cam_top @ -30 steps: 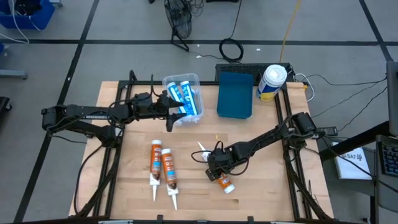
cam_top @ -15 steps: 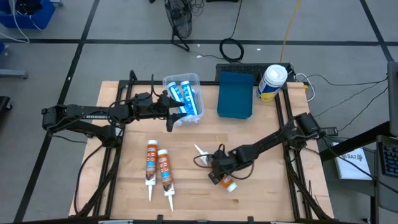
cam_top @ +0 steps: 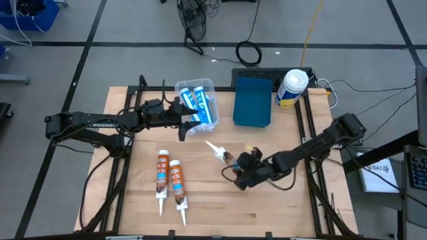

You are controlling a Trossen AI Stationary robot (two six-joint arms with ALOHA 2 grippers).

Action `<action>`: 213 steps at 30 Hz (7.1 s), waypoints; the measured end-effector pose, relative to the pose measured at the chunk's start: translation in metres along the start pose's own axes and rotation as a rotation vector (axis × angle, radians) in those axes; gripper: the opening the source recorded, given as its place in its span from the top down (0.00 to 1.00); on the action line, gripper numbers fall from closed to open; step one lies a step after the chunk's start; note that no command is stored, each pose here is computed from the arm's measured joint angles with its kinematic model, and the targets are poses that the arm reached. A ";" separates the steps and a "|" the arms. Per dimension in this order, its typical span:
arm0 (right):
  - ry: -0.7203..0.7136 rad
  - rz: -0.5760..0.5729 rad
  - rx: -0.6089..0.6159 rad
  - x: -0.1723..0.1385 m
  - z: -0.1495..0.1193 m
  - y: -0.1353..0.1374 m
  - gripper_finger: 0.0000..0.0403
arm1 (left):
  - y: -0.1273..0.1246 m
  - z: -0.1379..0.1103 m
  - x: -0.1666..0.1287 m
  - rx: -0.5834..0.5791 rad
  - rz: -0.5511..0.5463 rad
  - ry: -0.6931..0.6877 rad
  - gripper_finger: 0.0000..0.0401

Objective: Pick & place silicon tubes, Sealant and Lysol wipes
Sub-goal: Put the right orange sealant into the blue bin

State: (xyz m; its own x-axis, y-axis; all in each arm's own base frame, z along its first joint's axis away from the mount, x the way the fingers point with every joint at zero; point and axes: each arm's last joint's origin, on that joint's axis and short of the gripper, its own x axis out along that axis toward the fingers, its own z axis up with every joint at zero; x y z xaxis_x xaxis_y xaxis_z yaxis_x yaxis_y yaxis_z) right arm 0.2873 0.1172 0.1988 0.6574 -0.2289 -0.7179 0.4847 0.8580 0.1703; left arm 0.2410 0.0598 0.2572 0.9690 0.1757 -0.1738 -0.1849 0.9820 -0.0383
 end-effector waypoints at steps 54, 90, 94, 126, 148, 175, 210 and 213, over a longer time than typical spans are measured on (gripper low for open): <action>-0.735 -0.487 0.119 0.031 0.012 -0.214 0.51 | 0.000 0.000 0.000 0.000 0.002 -0.003 0.44; -0.711 -0.846 0.002 0.015 -0.033 -0.149 0.52 | 0.000 0.000 0.000 0.000 0.002 -0.003 0.42; -0.740 -0.804 0.059 0.014 -0.034 -0.147 0.52 | 0.000 0.000 0.000 0.000 0.002 -0.003 0.42; -0.668 -0.231 0.465 0.038 -0.001 -0.203 0.51 | 0.000 0.000 0.000 0.000 0.002 -0.003 0.44; -0.523 -0.291 0.350 0.044 -0.013 -0.205 0.44 | 0.000 0.000 0.000 0.000 0.002 -0.003 0.46; -0.651 -0.169 0.274 0.037 0.002 -0.197 0.31 | 0.000 0.000 0.000 0.000 0.003 -0.003 0.46; 0.502 -0.285 0.436 -0.056 -0.027 -0.083 0.33 | 0.000 0.000 0.000 0.000 0.002 -0.003 0.46; 0.534 -0.273 0.451 -0.048 -0.034 -0.083 0.33 | 0.000 0.000 0.000 0.000 0.002 -0.003 0.46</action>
State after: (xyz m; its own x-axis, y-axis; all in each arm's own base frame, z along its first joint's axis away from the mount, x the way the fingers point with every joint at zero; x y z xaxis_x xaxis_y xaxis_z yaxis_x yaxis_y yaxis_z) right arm 0.1957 0.0722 0.1959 0.1660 -0.0542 -0.9846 0.8554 0.5048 0.1164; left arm 0.2410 0.0599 0.2576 0.9691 0.1778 -0.1708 -0.1868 0.9817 -0.0379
